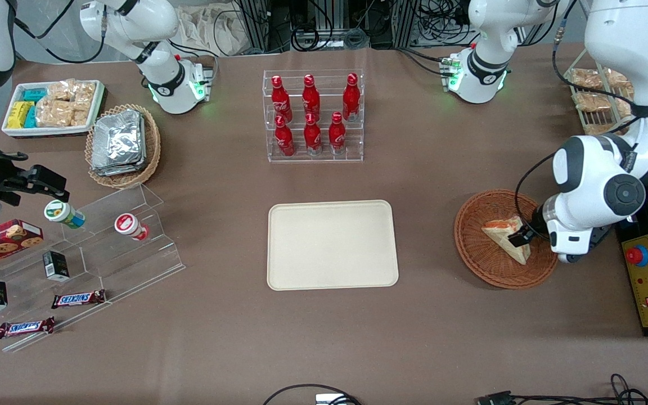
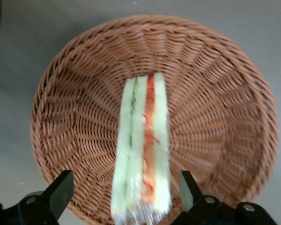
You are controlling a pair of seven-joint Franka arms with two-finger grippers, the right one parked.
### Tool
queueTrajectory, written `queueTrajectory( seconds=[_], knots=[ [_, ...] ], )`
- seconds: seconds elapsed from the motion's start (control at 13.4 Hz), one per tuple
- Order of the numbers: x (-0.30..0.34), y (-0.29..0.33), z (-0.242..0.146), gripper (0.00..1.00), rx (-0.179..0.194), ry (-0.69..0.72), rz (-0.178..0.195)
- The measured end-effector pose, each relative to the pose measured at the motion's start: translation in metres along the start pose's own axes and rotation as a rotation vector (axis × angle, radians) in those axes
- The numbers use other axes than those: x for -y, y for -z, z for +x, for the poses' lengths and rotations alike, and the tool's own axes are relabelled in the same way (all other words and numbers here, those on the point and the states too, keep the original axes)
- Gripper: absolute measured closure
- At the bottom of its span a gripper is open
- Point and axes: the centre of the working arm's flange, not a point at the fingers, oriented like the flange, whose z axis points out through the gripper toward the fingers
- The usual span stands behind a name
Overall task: Place sandwich from basket to tray
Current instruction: 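Lower the left gripper into the basket and close on the wrapped sandwich, then lift the sandwich out of the basket and carry it over the tray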
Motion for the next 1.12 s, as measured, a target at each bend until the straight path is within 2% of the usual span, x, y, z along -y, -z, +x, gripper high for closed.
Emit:
queueTrajectory(
  seconds=[0.3, 0.45, 0.52, 0.75, 0.9, 1.12],
  knots=[
    [-0.002, -0.042, 0.005, 0.0, 0.076, 0.056, -0.031],
    [-0.004, -0.05, 0.004, 0.0, 0.092, 0.062, -0.032],
    [-0.006, -0.049, 0.004, 0.08, 0.091, 0.06, -0.034],
    [-0.014, -0.034, 0.004, 0.44, 0.077, 0.026, -0.048],
    [-0.019, -0.011, 0.007, 0.61, 0.069, -0.044, -0.057],
    [-0.029, 0.044, 0.017, 0.67, 0.078, -0.16, -0.054]
  ],
)
